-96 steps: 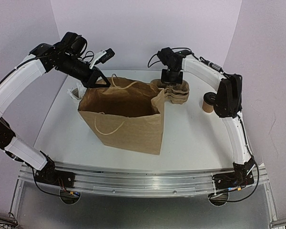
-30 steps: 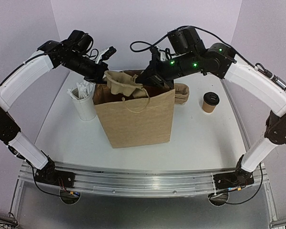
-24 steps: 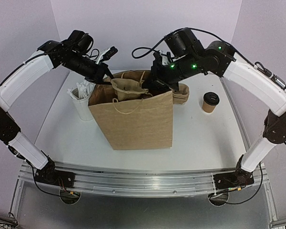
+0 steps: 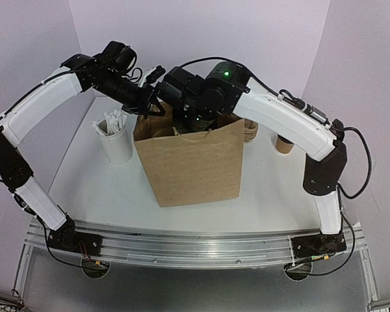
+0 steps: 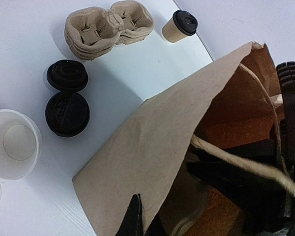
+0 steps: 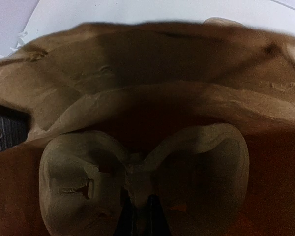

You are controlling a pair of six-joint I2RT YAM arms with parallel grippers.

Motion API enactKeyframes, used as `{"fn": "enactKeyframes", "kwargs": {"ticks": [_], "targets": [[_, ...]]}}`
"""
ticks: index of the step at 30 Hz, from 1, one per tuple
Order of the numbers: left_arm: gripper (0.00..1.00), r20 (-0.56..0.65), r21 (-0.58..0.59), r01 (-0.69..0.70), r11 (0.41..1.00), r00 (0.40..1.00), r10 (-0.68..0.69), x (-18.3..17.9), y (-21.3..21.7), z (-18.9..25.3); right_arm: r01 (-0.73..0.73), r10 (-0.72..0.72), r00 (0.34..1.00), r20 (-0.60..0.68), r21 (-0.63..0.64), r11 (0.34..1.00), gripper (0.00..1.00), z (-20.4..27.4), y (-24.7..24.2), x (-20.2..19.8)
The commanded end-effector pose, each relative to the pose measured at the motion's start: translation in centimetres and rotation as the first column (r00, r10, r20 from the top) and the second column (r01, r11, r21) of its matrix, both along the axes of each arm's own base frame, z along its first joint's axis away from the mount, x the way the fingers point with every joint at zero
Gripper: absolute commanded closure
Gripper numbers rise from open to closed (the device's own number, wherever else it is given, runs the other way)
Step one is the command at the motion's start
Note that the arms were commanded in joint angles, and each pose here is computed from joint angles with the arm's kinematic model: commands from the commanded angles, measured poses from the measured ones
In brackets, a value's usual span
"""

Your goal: Pack the takeout coffee

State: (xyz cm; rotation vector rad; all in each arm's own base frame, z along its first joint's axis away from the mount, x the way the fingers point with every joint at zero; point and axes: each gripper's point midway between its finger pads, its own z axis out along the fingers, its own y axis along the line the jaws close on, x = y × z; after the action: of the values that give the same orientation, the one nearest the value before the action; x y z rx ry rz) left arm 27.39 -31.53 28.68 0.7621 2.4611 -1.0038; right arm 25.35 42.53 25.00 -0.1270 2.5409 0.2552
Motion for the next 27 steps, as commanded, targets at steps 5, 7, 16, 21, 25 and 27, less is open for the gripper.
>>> {"fn": "enactKeyframes", "kwargs": {"ticks": [5, 7, 16, 21, 25, 27], "targets": [[1.0, -0.013, -0.04, -0.032, 0.999, 0.999, 0.031, 0.7, -0.6, 1.8, 0.022, -0.023, 1.0, -0.007, -0.147, 0.989, 1.0, -2.8, -1.5, -1.5], [1.0, -0.015, -0.042, -0.029, 0.999, 0.999, 0.029, 0.6, -0.7, 1.8, -0.004, -0.002, 0.999, -0.034, -0.178, 0.984, 1.0, -4.0, -1.8, -2.0], [1.0, -0.037, -0.051, -0.023, 0.998, 0.999, 0.021, 0.4, -0.9, 1.4, -0.037, 0.006, 0.988, -0.154, -0.198, 0.979, 1.0, -8.4, -1.4, -2.1], [1.0, -0.041, -0.057, -0.016, 0.998, 0.999, 0.014, 0.2, -1.0, 1.5, 0.015, -0.05, 0.989, -0.143, -0.233, 0.972, 1.0, -9.5, -2.9, -0.9], [1.0, -0.057, -0.061, -0.004, 0.998, 0.998, 0.001, 0.2, -1.2, 1.2, -0.015, -0.027, 0.986, -0.163, -0.257, 0.966, 1.0, -11.1, -2.3, -0.1], [1.0, -0.063, -0.057, 0.002, 0.998, 0.998, -0.005, 0.1, -1.3, 0.9, -0.021, -0.031, 0.982, -0.186, -0.271, 0.962, 1.0, -12.2, -2.3, -0.2]]}}
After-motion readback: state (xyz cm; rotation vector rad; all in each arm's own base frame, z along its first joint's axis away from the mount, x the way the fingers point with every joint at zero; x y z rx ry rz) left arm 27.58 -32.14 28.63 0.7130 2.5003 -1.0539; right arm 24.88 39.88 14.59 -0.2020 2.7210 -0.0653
